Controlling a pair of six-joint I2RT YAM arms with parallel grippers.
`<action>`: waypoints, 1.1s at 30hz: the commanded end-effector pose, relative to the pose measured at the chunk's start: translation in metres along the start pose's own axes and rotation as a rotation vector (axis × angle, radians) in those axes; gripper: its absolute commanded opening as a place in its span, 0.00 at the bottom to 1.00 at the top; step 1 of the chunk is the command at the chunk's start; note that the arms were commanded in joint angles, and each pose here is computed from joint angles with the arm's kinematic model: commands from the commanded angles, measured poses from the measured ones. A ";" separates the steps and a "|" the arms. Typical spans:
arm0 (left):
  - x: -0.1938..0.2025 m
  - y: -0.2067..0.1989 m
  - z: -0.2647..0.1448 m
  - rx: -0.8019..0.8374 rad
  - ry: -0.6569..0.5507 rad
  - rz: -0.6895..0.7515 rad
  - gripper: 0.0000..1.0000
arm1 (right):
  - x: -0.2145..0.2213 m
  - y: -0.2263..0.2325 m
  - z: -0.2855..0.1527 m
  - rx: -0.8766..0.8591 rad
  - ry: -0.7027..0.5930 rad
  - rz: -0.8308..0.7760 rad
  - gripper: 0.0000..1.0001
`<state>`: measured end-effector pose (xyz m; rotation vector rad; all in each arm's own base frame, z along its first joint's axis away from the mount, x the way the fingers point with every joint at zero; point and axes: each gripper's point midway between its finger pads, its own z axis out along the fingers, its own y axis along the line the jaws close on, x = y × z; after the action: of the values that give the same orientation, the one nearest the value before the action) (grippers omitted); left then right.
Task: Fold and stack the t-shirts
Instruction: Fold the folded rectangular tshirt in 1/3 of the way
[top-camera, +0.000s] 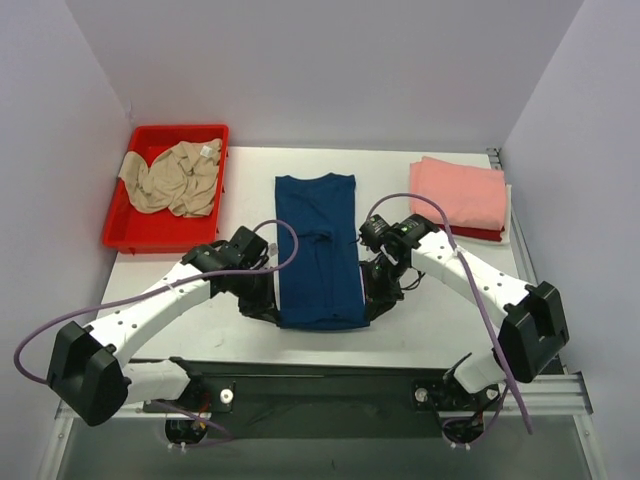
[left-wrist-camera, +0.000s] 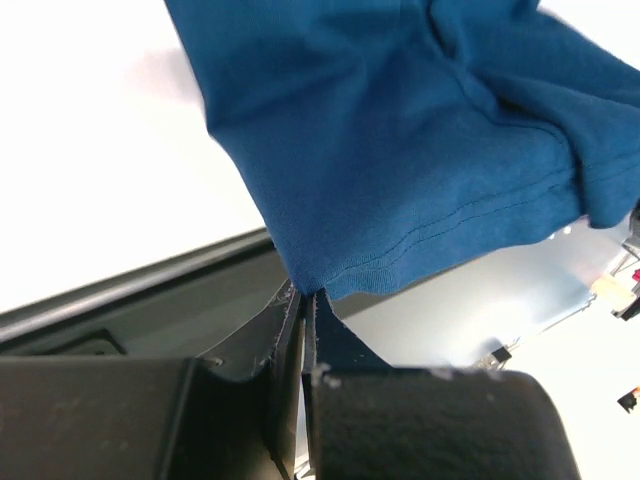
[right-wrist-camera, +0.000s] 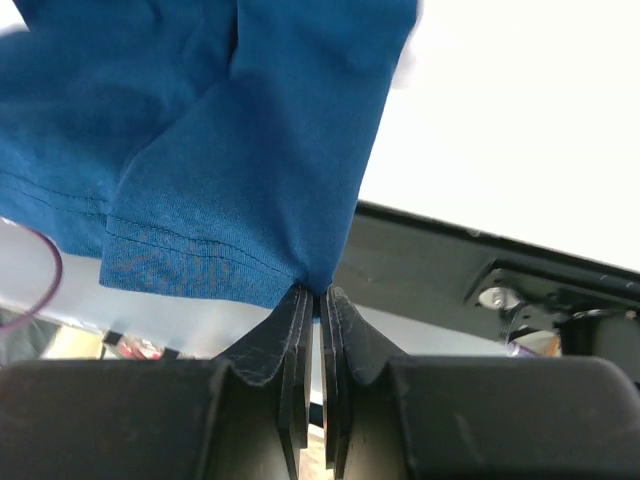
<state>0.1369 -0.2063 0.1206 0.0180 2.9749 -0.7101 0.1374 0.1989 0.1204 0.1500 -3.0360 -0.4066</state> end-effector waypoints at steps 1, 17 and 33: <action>-0.029 -0.010 -0.005 0.039 -0.050 0.066 0.00 | -0.020 -0.014 -0.012 0.069 -0.019 -0.003 0.00; -0.142 -0.002 0.016 -0.016 -0.158 0.043 0.00 | -0.141 -0.019 -0.004 0.101 -0.105 -0.019 0.00; -0.226 0.003 0.049 0.003 -0.207 0.008 0.00 | -0.233 -0.024 0.020 0.035 -0.130 0.041 0.00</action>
<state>0.3353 -0.2178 0.0716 -0.0765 2.8907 -0.6331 0.3639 0.2086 0.0749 0.0555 -3.1759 -0.3625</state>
